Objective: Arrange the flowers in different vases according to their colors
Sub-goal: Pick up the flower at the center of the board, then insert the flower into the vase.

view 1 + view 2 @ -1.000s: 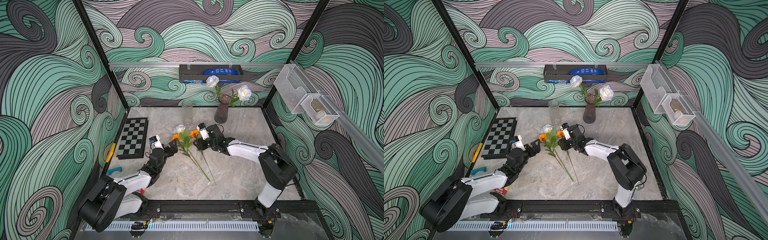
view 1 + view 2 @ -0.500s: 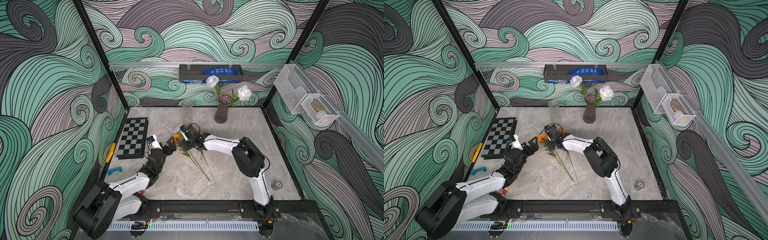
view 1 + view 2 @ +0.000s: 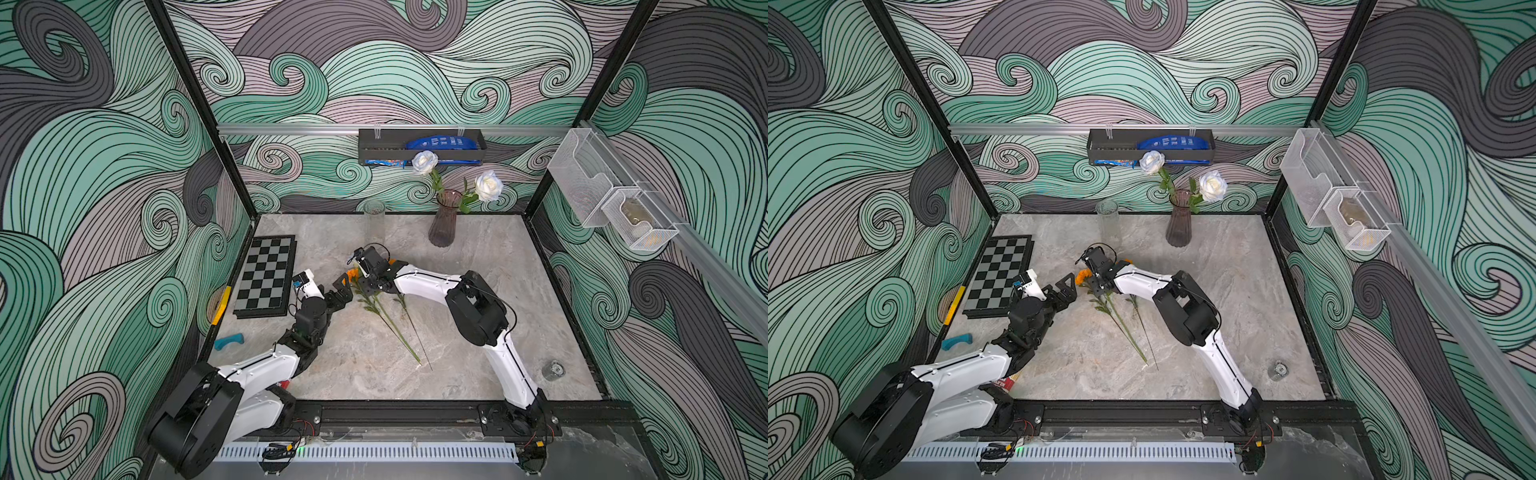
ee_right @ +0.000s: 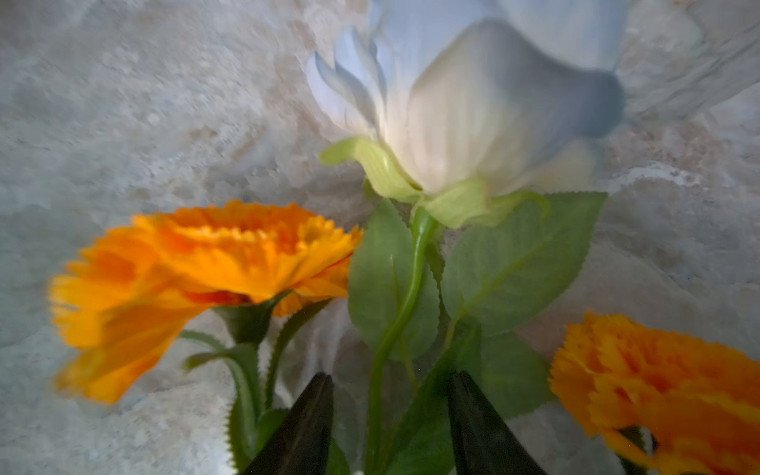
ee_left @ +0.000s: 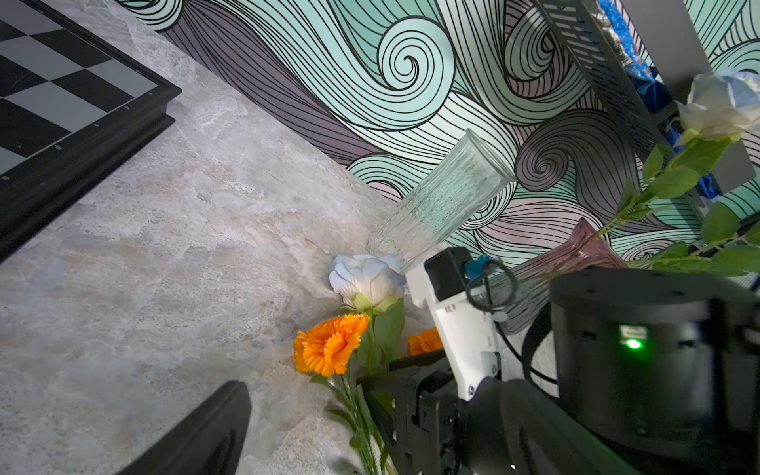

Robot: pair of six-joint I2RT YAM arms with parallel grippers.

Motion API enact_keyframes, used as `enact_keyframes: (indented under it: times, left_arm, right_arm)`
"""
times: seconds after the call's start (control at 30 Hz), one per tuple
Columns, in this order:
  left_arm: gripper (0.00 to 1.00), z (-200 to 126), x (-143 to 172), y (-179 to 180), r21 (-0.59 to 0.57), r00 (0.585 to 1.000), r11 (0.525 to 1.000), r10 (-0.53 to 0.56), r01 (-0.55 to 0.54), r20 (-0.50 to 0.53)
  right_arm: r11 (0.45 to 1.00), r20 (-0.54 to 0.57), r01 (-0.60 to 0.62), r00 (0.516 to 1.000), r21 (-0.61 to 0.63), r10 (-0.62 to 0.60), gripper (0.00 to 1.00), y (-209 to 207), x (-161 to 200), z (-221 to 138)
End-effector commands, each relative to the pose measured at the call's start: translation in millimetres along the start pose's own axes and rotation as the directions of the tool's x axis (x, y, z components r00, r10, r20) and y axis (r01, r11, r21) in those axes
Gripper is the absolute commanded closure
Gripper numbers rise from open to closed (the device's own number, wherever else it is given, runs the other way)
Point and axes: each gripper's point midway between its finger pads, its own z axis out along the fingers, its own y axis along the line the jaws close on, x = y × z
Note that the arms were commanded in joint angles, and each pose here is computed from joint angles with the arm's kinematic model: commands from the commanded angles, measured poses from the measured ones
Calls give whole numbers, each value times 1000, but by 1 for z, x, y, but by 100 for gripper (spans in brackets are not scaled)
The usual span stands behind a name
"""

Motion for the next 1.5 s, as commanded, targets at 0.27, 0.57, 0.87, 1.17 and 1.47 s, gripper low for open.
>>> enact_keyframes:
  times: [0.27, 0.57, 0.87, 1.17, 1.47]
  left_arm:
    - [1, -2, 0, -4, 28, 1000, 999, -15, 15, 7]
    - [1, -3, 3, -4, 42, 999, 999, -32, 32, -1]
    - [1, -5, 3, -7, 68, 999, 997, -39, 39, 2]
    - [1, 1, 15, -18, 121, 998, 992, -24, 30, -57]
    - [2, -4, 51, -98, 527, 963, 850, 153, -13, -223]
  right_arm:
    - [999, -31, 11, 999, 36, -10, 86, -7, -5, -5]
    - [996, 192, -36, 981, 85, 19, 97, -24, -85, -88]
    - [985, 346, -113, 936, 129, 62, 100, -46, -126, -161]
    - [974, 661, -173, 750, 146, 34, 100, -77, -163, -279]
    - [862, 972, -468, 210, 193, -104, 100, -167, -130, -446]
